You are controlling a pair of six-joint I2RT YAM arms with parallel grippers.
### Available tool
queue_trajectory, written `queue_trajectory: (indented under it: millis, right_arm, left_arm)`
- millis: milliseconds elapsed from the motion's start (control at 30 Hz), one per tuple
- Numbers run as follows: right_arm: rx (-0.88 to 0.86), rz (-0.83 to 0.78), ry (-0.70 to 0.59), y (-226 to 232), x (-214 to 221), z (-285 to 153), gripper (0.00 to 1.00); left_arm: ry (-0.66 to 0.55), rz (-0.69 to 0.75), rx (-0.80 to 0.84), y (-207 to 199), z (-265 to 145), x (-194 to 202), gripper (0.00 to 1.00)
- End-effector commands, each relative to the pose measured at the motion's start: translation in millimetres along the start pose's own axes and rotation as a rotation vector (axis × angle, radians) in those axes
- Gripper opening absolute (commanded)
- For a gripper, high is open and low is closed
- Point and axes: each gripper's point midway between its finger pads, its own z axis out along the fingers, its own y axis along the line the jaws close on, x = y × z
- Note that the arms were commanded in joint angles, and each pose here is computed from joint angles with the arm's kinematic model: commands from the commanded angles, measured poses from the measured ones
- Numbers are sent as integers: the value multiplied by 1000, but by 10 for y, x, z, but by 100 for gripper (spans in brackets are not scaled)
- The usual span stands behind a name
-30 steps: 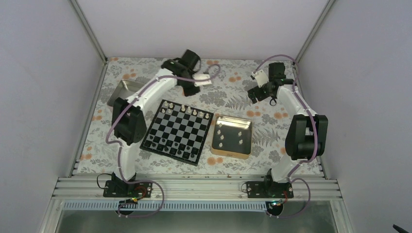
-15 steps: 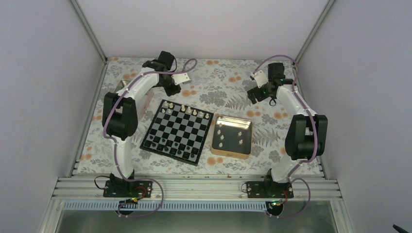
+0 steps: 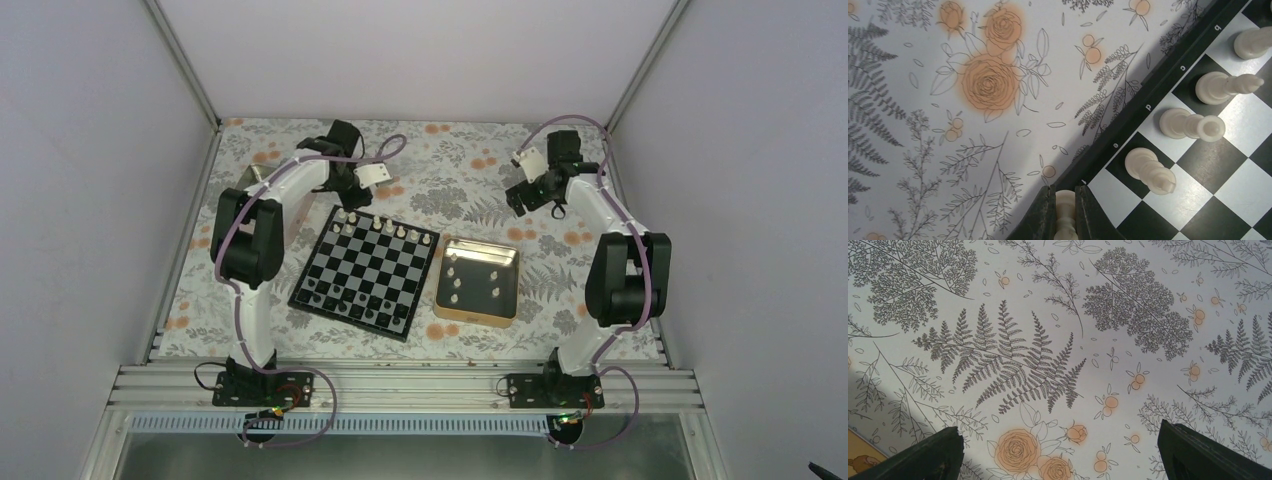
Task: Set up the chess pieces on the board
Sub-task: Place the chess piece on the chessboard.
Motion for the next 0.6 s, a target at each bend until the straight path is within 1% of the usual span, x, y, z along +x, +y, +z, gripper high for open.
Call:
queue_trajectory:
  millis: [0, 567]
  right_arm:
    - [-20, -18, 7, 70, -8, 36, 100]
    - [-25, -24, 14, 91, 14, 47, 100]
  left_arm:
    - [13, 1, 31, -90, 136, 45, 6]
    - [40, -4, 49, -243, 170, 171, 6]
